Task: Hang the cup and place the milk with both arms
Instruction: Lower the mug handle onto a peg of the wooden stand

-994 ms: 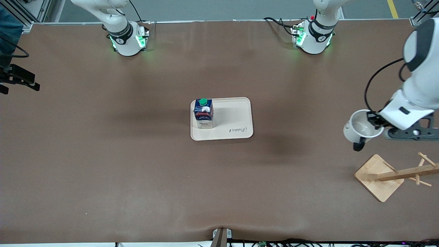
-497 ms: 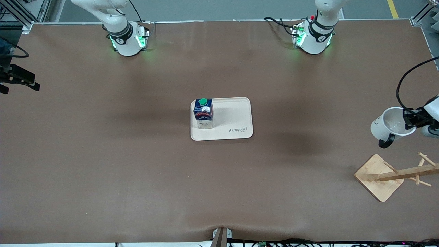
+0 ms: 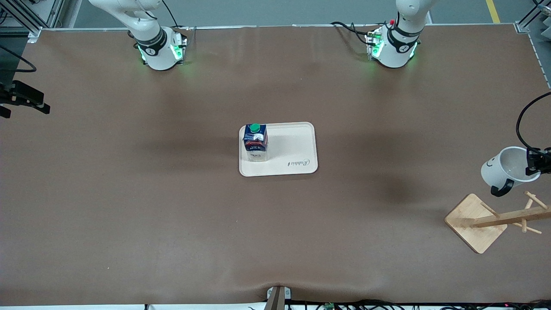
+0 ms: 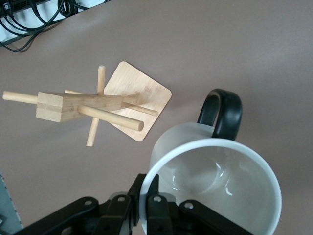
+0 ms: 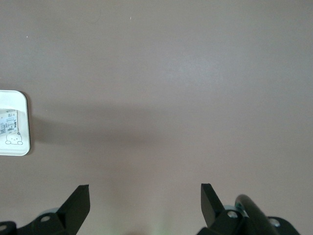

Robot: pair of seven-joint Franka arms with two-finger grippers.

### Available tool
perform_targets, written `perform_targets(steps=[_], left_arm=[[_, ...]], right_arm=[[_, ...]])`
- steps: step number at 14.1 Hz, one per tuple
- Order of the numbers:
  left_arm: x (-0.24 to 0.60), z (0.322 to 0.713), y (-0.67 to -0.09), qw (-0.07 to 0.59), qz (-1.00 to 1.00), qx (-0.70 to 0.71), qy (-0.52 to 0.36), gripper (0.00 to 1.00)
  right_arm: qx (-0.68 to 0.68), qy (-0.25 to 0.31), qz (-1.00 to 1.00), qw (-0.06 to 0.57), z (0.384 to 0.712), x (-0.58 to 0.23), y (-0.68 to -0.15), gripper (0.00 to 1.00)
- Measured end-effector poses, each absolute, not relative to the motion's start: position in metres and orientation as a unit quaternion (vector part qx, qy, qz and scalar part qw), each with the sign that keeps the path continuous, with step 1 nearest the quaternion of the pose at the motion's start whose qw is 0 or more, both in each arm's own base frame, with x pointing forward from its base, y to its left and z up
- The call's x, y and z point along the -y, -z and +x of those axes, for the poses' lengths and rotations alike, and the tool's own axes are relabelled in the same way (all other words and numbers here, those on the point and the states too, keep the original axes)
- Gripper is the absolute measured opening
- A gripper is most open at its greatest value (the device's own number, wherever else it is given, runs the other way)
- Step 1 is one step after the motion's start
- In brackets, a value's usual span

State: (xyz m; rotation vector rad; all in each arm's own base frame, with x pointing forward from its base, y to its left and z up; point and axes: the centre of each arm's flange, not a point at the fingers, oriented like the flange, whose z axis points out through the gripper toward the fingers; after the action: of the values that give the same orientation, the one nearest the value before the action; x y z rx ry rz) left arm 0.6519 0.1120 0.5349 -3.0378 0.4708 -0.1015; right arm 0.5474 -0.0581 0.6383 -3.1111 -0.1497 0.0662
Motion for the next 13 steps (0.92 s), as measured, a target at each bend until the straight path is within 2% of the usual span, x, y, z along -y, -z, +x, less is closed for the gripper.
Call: perform_targets(steps=[8, 13], left_arm=[[-0.159, 0.652, -0.515, -0.013, -0.993, -0.108, 0.045, 0.07], [-0.181, 0.658, -0.506, -0.014, -0.993, -0.093, 0.071, 0.07]], right_arm=[[0.047, -0.021, -0.999, 0.013, 0.547, 0.059, -0.638, 1.0], [0.047, -0.021, -0.999, 0.013, 0.547, 0.059, -0.638, 1.0]])
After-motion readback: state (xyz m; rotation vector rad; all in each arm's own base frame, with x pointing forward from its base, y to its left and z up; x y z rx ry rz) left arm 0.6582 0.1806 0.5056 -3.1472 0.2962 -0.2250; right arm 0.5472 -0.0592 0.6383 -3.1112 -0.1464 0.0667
